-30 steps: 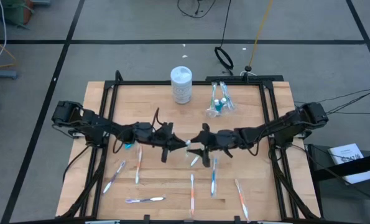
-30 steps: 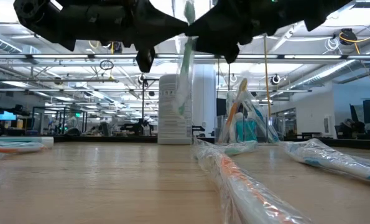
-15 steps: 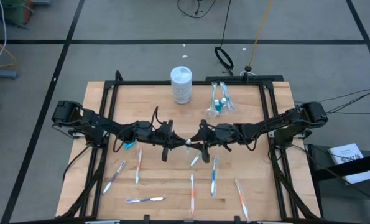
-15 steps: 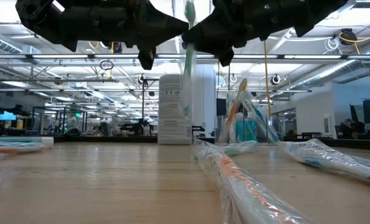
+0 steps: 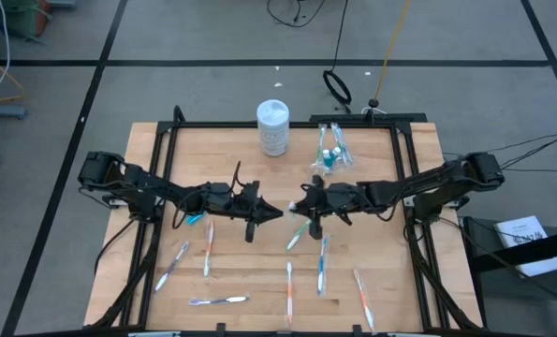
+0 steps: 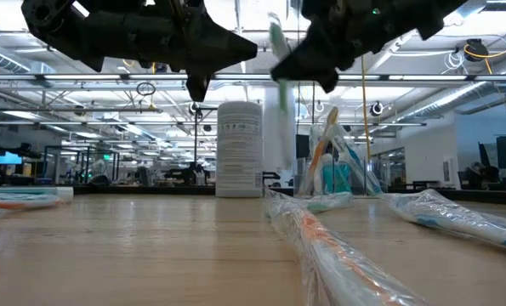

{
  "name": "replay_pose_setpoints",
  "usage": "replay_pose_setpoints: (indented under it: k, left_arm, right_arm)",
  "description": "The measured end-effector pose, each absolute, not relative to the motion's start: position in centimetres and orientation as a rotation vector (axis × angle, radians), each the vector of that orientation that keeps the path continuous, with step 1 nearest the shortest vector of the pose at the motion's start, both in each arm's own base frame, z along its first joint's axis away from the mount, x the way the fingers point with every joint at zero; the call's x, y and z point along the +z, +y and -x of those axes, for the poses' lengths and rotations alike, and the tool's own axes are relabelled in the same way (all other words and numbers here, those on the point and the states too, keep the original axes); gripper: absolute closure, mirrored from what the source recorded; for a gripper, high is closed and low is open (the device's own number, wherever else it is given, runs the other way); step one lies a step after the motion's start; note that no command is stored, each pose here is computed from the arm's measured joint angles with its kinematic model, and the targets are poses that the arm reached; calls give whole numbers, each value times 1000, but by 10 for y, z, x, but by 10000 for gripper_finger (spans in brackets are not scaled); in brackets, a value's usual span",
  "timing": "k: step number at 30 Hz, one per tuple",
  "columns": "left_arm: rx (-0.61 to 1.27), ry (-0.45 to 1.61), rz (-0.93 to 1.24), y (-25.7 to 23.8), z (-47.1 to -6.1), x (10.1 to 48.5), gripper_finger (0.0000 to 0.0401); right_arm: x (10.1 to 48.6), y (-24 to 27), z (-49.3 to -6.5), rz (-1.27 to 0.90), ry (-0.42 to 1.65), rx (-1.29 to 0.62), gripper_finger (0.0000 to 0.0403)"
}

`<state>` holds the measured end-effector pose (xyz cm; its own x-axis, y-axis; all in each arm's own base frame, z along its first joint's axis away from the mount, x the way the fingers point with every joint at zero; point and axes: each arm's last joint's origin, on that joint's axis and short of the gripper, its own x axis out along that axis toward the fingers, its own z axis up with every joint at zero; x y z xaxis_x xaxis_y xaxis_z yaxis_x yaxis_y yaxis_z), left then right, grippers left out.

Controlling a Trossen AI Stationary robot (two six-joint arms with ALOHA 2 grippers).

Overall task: Pick & Place toothbrushing station
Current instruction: Put the white and green toothbrush into the transparent mesh organizer

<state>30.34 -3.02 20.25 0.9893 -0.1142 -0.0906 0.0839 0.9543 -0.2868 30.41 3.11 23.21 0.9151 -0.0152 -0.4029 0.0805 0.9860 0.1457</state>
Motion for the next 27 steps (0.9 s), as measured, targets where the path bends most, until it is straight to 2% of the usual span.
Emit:
replay_pose_setpoints:
  k: [5,12,18,22,27]
  left_arm:
    - [-104,132,285,-30,-303,200,375]
    - [-100,162,282,-30,-303,197,375]
    - [-102,164,245,-30,-303,197,375]
    - [-103,163,234,-30,-303,197,375]
    - [-95,162,233,-28,-303,197,375]
  right_arm:
    - [256,15,-274,-144,445,-207,390]
    - [285,-23,-214,-88,459,-715,390]
    - [303,-47,-181,-108,388,-905,390]
    - [299,-63,-173,-126,384,-998,390]
    - [268,-83,-171,-152,416,-1068,390]
